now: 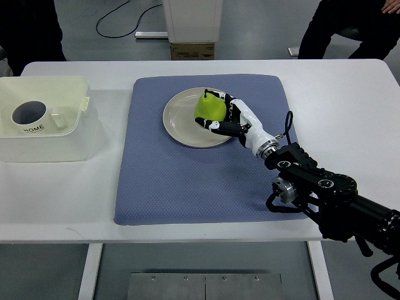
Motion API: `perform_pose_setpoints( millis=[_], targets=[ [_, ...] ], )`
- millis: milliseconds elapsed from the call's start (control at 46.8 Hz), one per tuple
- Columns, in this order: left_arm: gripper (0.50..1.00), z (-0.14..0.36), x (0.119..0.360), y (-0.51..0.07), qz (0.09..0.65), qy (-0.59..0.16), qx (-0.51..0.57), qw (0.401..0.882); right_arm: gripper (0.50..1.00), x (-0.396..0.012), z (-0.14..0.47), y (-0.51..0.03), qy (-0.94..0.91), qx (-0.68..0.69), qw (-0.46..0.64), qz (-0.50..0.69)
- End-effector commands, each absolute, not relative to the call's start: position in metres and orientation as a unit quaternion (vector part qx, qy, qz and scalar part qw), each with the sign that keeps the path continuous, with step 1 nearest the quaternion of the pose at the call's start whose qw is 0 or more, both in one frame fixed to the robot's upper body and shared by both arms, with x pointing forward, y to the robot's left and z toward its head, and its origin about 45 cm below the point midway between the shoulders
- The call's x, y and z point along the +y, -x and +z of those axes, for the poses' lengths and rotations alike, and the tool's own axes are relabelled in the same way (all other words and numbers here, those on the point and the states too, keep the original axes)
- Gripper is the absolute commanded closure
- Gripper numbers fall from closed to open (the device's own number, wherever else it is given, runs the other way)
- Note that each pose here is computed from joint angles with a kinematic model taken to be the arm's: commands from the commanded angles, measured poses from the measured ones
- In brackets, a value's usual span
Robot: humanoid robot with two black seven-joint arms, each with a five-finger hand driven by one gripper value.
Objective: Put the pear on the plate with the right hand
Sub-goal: 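Lower the pear onto the cream plate with the right hand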
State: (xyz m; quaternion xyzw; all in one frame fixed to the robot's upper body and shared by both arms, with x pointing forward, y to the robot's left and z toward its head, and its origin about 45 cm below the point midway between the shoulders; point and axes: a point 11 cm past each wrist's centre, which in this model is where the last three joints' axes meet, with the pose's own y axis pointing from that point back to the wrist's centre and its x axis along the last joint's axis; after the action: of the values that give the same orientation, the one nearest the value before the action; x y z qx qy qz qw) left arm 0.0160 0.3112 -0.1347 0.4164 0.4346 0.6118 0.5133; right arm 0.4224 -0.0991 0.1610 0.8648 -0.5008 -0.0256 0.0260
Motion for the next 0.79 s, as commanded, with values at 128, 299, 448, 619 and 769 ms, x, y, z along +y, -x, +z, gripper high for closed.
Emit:
perform_pose_setpoints(
  millis=[128, 299, 448, 619, 769],
  targets=[
    [0.500, -0.1347, 0.3112, -0.0156, 0.612, -0.416, 0.435, 0.513, 1.000, -0.0990, 0.1575, -0.4204, -0.866, -0.499, 0.033, -0.025],
    [0.500, -0.1347, 0.3114, -0.0165, 0.612, -0.417, 0.434, 0.513, 1.000, -0.0997, 0.1559, -0.4198, -0.866, -0.499, 0.034, -0.027],
    [0.500, -0.1347, 0.3112, -0.0165, 0.612, -0.416, 0.434, 0.514, 0.873, -0.1007, 0.1544, -0.4193, -0.864, -0.501, 0.035, -0.028],
    [0.500, -0.1347, 0.3112, -0.0156, 0.612, -0.416, 0.435, 0.513, 0.708, -0.1006, 0.1547, -0.4194, -0.865, -0.501, 0.034, -0.027],
    [0.500, -0.1347, 0.3114, -0.0164, 0.612, -0.417, 0.434, 0.513, 0.593, -0.1007, 0.1550, -0.4196, -0.864, -0.501, 0.033, -0.028]
  ],
)
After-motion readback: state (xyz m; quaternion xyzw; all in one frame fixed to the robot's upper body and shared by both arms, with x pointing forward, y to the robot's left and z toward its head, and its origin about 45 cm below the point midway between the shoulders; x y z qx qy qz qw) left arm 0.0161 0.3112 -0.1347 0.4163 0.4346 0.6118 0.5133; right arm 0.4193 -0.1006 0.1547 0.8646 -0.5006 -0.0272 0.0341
